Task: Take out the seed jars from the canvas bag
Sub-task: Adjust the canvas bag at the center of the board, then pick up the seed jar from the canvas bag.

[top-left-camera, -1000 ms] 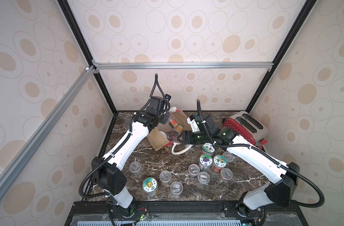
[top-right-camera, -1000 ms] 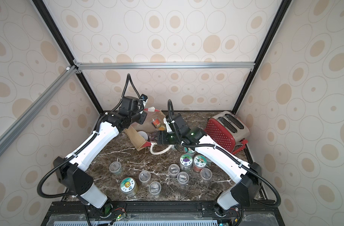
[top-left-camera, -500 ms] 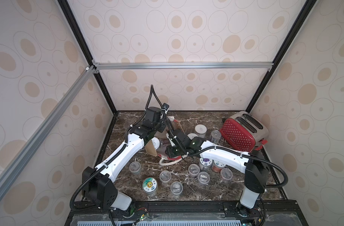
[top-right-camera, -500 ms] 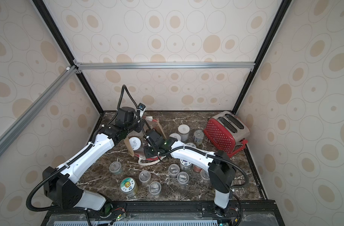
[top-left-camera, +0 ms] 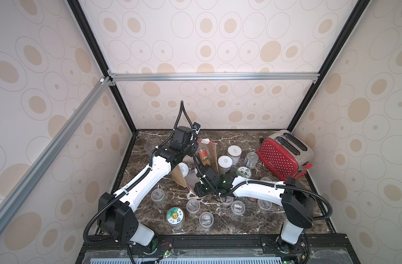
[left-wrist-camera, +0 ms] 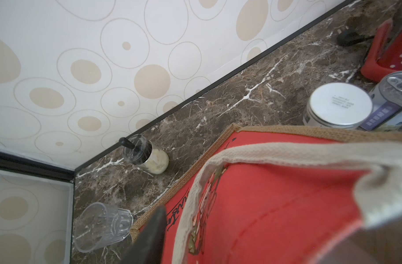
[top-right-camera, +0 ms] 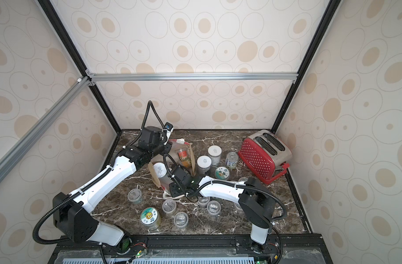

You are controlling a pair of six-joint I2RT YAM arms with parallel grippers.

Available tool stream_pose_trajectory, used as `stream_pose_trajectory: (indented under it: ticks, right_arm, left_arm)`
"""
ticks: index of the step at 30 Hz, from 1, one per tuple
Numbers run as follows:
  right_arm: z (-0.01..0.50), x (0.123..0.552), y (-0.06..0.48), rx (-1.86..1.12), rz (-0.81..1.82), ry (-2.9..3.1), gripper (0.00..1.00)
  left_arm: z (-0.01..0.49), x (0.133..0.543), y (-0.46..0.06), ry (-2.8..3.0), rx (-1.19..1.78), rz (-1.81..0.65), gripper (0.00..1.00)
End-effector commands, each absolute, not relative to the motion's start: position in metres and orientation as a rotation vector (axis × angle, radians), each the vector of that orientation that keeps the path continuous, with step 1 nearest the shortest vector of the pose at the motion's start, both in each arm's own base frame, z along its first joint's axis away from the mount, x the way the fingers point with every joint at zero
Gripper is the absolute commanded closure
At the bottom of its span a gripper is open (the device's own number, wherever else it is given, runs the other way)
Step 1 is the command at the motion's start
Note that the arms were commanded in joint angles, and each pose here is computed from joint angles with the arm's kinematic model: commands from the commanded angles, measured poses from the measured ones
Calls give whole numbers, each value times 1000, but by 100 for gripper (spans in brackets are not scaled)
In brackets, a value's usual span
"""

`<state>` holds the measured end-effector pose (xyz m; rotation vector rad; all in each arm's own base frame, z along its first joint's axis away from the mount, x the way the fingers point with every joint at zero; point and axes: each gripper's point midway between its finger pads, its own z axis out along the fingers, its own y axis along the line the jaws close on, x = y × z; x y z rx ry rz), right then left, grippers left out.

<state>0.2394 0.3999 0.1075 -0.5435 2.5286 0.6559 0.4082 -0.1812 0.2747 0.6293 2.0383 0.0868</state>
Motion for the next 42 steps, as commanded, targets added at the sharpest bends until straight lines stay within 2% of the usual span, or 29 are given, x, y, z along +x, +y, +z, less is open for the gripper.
stream_pose_trajectory:
  ticks: [1,3,5,7,15,21,26,34,42]
  right_arm:
    - [116,241,394,-485,653,2499,61]
    - [123,247,395,-452,657,2471,52]
    - [132,258,394,-380,650,2450,44]
    - [140,268,397,-289,678,2436,32]
    - [146,294,423,-17,785,2461,0]
    - [139,303,446,133,887,2480,0]
    - [119,309,446,244,842,2512,0]
    - [99,312,468,266,947,2511,0]
    - [53,302,454,361,776,2659,0]
  left_arm:
    - [292,396,-183,1994,622,65,84]
    - [293,389,-188,1981,627,36,94]
    - [293,383,-193,1973,639,12,100]
    - [290,377,-198,1964,651,-3,100]
    - [284,360,-198,1938,648,-32,100]
    - [280,354,-195,1933,651,-40,100]
    - [276,353,-197,1938,656,-52,100]
    - [278,354,-201,1933,663,-68,100]
    - [279,353,-200,1933,669,-66,100]
